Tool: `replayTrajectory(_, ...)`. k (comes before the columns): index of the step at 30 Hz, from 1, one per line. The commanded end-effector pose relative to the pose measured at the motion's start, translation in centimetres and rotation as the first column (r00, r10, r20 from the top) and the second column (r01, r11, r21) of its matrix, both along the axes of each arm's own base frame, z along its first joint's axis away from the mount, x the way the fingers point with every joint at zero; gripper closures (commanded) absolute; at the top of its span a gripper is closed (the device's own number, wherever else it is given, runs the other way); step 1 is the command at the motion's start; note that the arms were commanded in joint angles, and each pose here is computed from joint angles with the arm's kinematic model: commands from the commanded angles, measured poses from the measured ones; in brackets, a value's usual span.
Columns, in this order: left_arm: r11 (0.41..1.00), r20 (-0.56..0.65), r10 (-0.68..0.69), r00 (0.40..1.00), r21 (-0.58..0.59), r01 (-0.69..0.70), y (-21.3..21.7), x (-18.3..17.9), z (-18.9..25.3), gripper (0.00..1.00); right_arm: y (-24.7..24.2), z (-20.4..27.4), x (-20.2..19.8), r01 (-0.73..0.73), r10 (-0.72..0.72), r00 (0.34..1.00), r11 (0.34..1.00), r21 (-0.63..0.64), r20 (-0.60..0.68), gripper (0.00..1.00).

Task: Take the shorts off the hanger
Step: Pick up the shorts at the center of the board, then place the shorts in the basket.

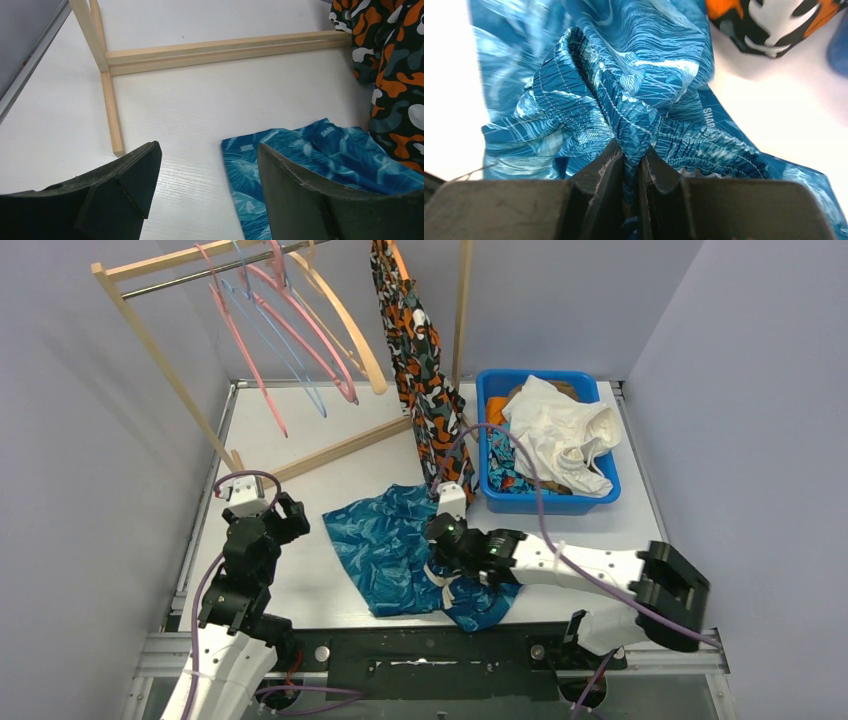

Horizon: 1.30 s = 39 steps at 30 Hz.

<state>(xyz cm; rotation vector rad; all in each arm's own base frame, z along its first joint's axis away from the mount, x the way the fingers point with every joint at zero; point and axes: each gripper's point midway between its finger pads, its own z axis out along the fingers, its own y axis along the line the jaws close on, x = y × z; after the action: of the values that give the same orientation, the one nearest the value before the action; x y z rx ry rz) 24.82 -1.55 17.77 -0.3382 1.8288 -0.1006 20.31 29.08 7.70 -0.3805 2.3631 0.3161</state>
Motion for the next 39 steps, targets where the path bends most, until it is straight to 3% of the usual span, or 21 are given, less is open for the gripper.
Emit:
replayTrajectory(1, 1.000, 0.066, -0.004, 0.998, -0.020, 0.006, -0.2, 0.5, 2.6, 0.30, 0.1, 7.4, 2.1, 0.054, -0.100, 0.977, 0.971, 0.234, 0.188, 1.00)
replayTrajectory(7, 1.000, 0.065, 0.000, 0.998, -0.018, 0.001, -0.1, 0.5, 2.6, 0.30, -3.7, 12.0, 2.8, 0.202, -0.275, 0.934, 0.933, 0.298, 0.227, 1.00)
replayTrajectory(16, 1.000, 0.079, 0.005, 0.997, -0.021, -0.003, 0.0, 0.4, 2.8, 0.30, -5.3, 17.2, 1.8, 0.069, -0.139, 0.938, 0.973, 0.221, 0.317, 1.00)
replayTrajectory(26, 1.000, 0.063, 0.003, 0.998, -0.018, -0.002, -0.1, 0.6, 2.5, 0.30, -11.8, 21.3, 1.1, 0.185, -0.224, 0.892, 0.973, 0.137, 0.392, 1.00)
replayTrajectory(35, 1.000, 0.054, -0.002, 0.999, -0.017, 0.003, -0.2, 0.7, 2.3, 0.30, -18.4, 24.4, -0.2, 0.344, -0.416, 0.807, 0.908, 0.239, 0.419, 1.00)
replayTrajectory(39, 1.000, 0.056, -0.004, 0.998, -0.017, 0.005, -0.2, 0.7, 2.4, 0.30, -19.0, 25.3, -0.1, 0.345, -0.410, 0.793, 0.912, 0.224, 0.450, 1.00)
